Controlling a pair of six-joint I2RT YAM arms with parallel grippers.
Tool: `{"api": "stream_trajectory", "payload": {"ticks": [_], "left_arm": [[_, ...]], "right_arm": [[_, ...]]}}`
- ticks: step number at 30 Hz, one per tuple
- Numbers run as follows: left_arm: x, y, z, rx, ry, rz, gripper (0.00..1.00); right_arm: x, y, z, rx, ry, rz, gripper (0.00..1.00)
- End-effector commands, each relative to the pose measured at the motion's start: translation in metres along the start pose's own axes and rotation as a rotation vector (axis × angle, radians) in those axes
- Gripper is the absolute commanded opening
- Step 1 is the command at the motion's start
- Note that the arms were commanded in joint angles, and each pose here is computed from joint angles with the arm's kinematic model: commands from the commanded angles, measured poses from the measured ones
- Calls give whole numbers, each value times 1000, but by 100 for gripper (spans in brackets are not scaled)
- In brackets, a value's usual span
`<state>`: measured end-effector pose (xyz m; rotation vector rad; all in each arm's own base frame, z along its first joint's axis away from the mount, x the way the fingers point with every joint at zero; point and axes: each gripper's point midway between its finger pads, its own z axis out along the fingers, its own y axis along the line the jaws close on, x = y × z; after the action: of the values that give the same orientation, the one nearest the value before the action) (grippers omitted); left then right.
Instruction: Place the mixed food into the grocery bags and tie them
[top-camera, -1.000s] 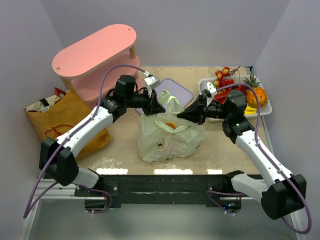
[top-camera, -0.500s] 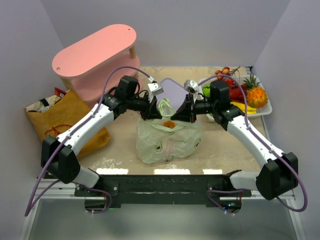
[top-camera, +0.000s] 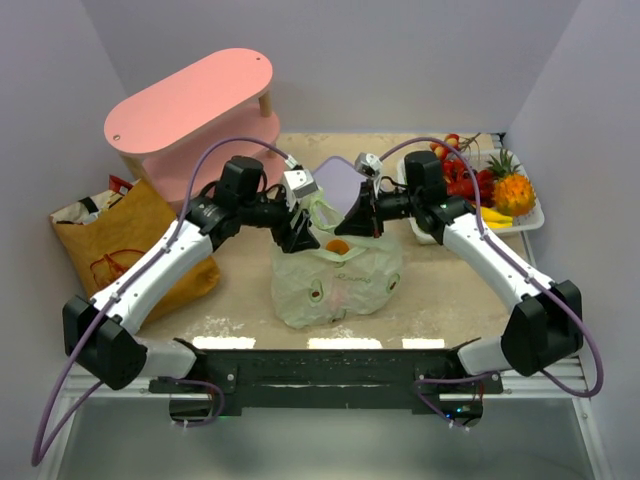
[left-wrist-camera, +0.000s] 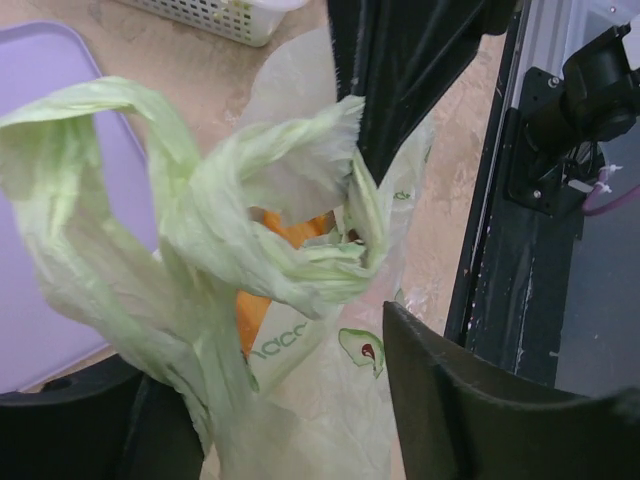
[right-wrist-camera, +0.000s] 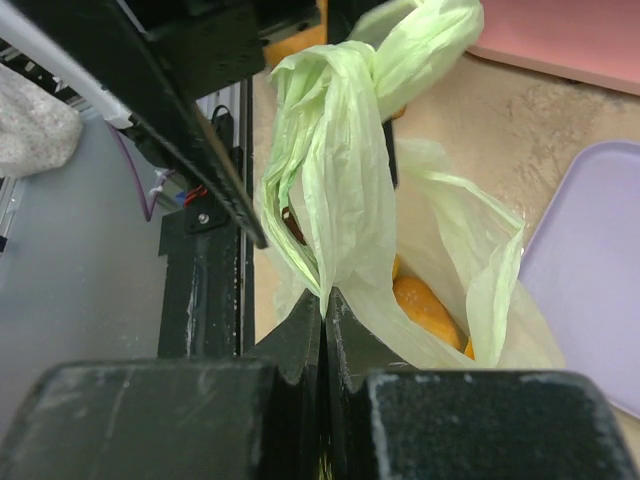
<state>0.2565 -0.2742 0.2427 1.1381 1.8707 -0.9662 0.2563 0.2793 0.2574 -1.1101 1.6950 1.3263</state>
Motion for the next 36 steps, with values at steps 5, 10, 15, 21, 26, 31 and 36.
{"api": "stream_trajectory", "payload": {"ticks": [5, 10, 15, 21, 26, 31, 36], "left_arm": [[-3, -7, -12, -9, -31, 36, 75], [-4, -6, -6, 11, -23, 21, 73], [-8, -4, -4, 10, -29, 26, 69], [-7, -4, -2, 18, -34, 29, 53], [-1, -4, 2, 39, -31, 31, 36], [4, -4, 4, 42, -37, 47, 3], [8, -7, 4, 48, -73, 84, 0]], "right_arm": [[-18, 3, 12, 10, 43, -74, 0], [-17, 0, 21, 5, 71, -87, 0], [-10, -4, 24, 11, 111, -86, 0], [-1, -5, 27, 16, 162, -99, 0], [3, -3, 27, 4, 186, -107, 0], [2, 0, 25, 0, 181, -113, 0], [-16, 12, 16, 4, 120, -116, 42]]}}
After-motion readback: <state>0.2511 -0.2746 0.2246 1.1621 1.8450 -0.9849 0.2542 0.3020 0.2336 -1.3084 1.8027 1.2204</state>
